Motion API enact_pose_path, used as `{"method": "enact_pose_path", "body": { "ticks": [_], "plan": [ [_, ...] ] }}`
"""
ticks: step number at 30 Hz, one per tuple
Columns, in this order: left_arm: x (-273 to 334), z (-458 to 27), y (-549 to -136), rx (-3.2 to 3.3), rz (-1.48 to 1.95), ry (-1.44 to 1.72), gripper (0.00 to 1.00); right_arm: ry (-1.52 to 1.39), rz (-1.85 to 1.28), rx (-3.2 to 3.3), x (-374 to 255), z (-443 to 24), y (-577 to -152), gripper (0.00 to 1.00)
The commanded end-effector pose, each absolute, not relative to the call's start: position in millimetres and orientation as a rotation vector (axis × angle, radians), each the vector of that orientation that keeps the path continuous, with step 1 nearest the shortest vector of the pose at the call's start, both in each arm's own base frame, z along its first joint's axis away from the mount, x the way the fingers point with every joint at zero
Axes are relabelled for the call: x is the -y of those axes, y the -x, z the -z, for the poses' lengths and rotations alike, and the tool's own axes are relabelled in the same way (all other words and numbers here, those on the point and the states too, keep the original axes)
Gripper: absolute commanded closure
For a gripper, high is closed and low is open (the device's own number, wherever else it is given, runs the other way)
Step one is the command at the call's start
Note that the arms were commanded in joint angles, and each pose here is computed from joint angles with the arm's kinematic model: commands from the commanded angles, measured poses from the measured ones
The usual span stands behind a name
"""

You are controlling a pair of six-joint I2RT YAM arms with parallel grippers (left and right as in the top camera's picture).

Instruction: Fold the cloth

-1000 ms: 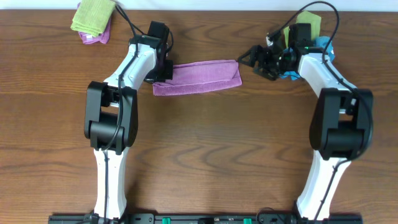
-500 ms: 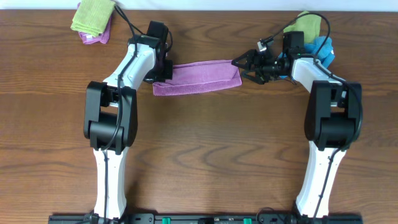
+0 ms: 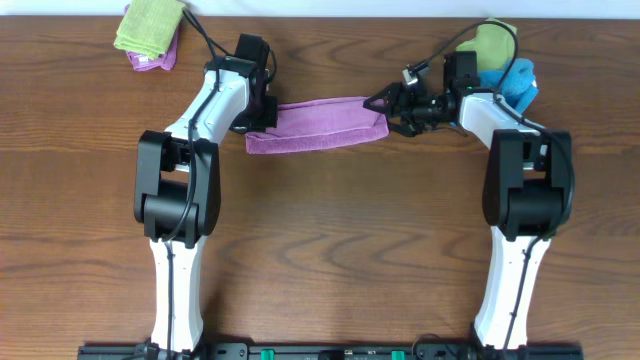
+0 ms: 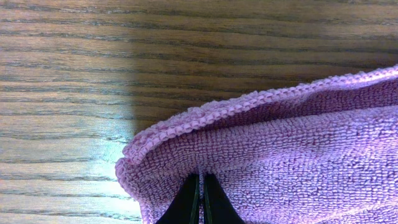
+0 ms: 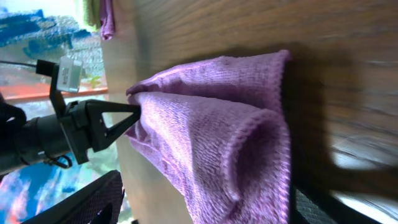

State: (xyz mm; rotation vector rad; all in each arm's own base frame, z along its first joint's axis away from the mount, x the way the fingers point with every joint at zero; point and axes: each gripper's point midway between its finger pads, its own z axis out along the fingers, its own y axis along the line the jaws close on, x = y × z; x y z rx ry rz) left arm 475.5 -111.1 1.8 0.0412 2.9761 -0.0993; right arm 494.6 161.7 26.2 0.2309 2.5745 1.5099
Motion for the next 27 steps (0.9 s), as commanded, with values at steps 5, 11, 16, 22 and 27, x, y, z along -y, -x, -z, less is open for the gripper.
{"method": "enact_pose_path", "body": {
  "ticks": [5, 11, 16, 22, 27],
  "plan": [
    [118, 10, -462, -3.027, 0.143, -0.054, 0.95, -0.315, -1.456, -2.656, -171, 11, -490, 0.55],
    [118, 10, -461, -3.030, 0.146, -0.010, 0.94, -0.346, -1.495, -2.629, -170, 2, -496, 0.99],
    [120, 10, -461, -3.033, 0.166, 0.046, 0.94, -0.280, -1.487, -2.574, -172, -37, -512, 0.99],
    [134, 9, -460, -3.030, 0.237, 0.104, 0.94, -0.122, -1.445, -2.482, -187, -101, -529, 0.99],
    [160, 5, -467, -2.990, 0.360, 0.134, 0.94, 0.006, -1.455, -2.442, -220, -134, -523, 0.99]
  ]
}}
